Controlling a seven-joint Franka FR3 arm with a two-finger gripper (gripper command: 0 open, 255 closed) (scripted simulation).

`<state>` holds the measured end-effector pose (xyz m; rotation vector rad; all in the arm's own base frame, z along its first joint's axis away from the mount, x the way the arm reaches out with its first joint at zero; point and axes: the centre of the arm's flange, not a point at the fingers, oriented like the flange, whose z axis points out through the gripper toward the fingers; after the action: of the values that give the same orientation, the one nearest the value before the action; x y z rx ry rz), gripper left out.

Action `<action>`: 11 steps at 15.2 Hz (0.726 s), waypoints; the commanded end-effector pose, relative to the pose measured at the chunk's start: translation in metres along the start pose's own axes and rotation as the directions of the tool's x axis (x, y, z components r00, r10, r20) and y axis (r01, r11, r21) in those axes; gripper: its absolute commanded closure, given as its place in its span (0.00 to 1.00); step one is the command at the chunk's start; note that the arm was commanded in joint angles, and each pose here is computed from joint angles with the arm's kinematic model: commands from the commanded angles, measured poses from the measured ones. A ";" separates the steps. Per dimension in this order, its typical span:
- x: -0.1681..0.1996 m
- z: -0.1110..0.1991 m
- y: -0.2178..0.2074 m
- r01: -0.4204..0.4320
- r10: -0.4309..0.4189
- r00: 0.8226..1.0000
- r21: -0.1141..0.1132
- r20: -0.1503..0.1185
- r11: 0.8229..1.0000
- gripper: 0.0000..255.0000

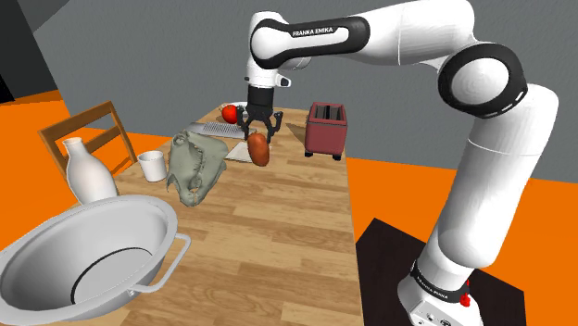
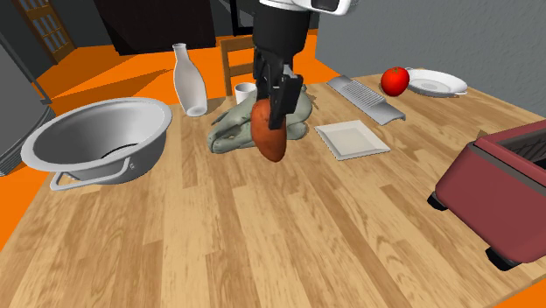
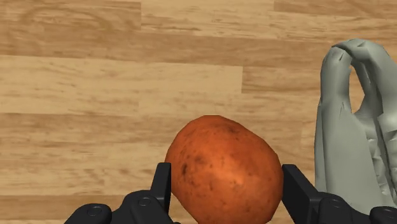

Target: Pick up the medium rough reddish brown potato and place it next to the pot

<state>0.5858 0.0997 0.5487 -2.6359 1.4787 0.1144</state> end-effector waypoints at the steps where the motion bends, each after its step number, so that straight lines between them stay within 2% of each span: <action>1: -0.025 0.004 0.007 -0.001 0.001 1.000 0.000 0.000 1.000 1.00; 11: -0.153 0.018 0.036 -0.001 0.001 1.000 0.000 0.000 1.000 1.00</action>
<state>0.4806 0.2039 0.5476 -2.6357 1.4787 0.1137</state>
